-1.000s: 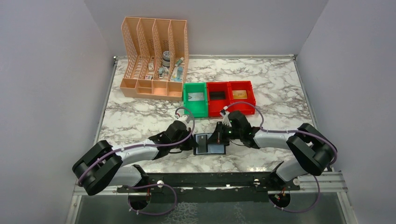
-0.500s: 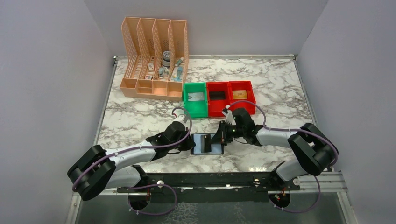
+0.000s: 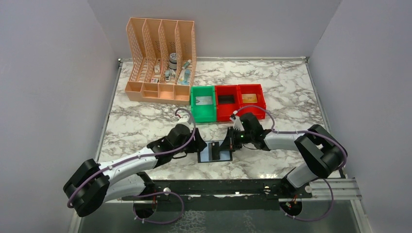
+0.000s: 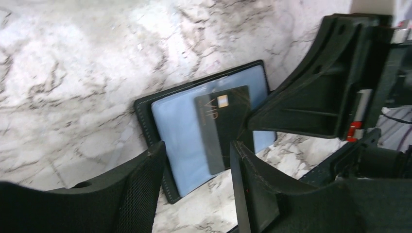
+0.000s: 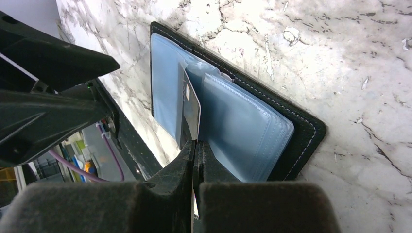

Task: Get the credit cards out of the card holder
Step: Remove the credit card from the card holder.

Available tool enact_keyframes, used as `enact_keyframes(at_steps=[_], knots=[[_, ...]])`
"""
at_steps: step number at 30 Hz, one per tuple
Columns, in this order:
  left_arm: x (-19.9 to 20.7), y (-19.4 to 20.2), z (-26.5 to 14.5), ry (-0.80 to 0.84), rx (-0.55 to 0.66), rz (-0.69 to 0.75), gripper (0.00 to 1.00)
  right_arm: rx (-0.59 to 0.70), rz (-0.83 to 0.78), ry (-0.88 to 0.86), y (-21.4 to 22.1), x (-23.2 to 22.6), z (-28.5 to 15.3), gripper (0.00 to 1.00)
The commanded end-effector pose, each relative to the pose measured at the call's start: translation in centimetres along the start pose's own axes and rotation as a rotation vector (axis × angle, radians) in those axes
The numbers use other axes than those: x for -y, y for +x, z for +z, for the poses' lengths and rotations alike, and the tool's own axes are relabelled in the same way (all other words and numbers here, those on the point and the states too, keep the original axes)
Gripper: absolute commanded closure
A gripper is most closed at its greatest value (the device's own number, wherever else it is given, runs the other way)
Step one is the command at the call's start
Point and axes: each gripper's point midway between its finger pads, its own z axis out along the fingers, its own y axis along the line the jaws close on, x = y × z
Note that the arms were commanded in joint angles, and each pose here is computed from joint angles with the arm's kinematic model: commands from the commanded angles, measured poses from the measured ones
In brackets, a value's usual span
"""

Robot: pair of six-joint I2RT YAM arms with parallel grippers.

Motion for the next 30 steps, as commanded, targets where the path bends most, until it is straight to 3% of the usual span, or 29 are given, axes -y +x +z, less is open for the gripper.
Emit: enact_keyframes(at_steps=[1,5,10,19,30], knots=[[4.2,-0.9,0.2,0.177,0.002,0.038,0.5,0.027,0.001,0.002,-0.3,0.2,0.1,0.99],[4.8,0.6,1.4,0.201,-0.049,0.036,0.7,0.05,0.027,-0.011,-0.4,0.0,0.0,0.97],[2.1,3.0,3.0,0.075,-0.134,0.046,0.84,0.074,0.06,-0.033,-0.4,-0.1,0.0,0.96],[-0.1,4.3,3.5,-0.017,-0.174,0.065,0.95,0.078,0.074,-0.078,-0.6,-1.1,0.0,0.81],[-0.5,4.1,3.2,-0.042,-0.166,0.076,0.97,0.015,0.119,-0.167,0.4,-1.9,0.7,0.8]])
